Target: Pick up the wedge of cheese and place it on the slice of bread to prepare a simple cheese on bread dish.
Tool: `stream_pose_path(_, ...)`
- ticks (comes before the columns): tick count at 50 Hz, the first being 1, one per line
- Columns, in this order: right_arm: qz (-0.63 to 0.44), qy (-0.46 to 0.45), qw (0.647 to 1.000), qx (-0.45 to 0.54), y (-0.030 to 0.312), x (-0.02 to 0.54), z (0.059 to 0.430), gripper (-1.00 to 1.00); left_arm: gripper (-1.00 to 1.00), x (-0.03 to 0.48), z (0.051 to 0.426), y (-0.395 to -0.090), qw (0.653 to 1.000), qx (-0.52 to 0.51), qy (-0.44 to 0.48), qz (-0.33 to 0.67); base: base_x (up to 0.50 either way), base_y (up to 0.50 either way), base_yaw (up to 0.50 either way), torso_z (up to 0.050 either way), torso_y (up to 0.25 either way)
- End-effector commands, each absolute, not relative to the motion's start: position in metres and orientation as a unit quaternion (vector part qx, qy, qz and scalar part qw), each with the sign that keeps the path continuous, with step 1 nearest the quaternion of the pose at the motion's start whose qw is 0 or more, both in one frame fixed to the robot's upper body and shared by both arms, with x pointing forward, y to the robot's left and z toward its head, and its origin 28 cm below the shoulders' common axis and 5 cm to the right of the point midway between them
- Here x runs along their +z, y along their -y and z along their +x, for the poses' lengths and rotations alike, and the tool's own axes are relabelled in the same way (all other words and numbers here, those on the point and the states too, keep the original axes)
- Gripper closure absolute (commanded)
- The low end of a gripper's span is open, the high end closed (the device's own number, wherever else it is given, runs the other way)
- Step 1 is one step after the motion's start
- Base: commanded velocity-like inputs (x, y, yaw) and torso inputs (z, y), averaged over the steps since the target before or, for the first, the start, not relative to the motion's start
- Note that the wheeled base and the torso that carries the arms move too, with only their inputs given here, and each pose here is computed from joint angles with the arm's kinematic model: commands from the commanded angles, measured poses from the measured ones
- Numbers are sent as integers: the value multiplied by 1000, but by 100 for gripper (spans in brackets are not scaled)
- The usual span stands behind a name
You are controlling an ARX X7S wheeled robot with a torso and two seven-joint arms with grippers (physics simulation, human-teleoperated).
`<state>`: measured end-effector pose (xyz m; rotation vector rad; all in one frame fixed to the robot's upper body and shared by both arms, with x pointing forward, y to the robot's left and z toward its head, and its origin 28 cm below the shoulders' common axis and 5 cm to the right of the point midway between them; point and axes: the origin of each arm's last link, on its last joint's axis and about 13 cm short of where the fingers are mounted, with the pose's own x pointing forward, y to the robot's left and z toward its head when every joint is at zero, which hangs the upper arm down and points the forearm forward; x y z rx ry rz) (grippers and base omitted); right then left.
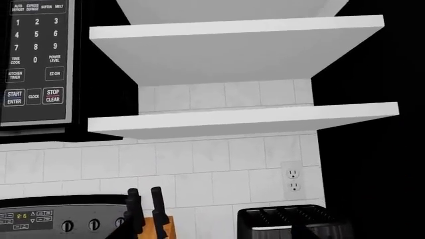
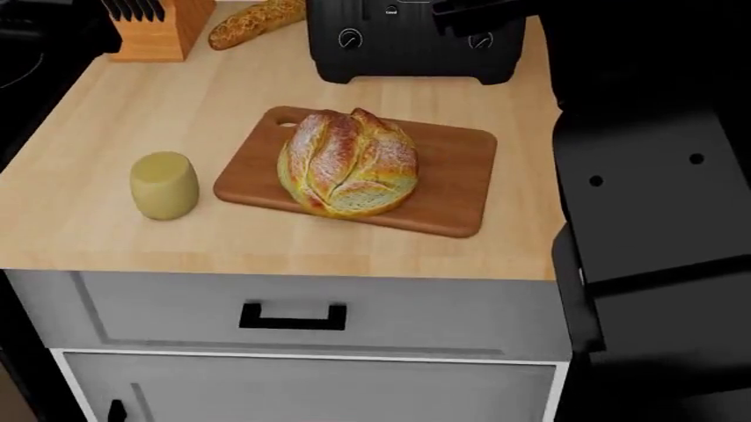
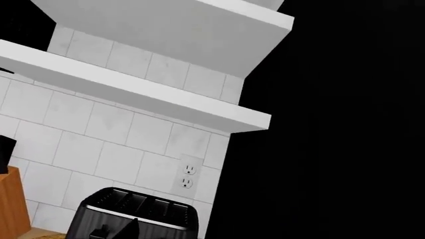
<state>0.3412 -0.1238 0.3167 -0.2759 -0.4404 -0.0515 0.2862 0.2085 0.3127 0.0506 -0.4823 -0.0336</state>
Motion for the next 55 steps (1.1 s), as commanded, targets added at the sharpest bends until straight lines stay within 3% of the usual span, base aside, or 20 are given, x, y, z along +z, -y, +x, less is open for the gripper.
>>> stream_pose_path(1, -138, 217, 966, -24, 124, 316, 342, -100, -100, 317, 284, -209, 968, -15, 249, 21, 0, 0, 0, 0, 0)
stream_pose_path(47, -136, 215, 967, -29, 126, 310, 344, -100, -100, 318, 292, -207, 968, -23, 249, 11, 8, 0, 0, 0, 0)
stream_pose_path(55, -138, 215, 966, -28, 126, 312, 343, -100, -100, 319, 291, -208, 968, -23, 250, 9, 209, 355, 0, 0, 0)
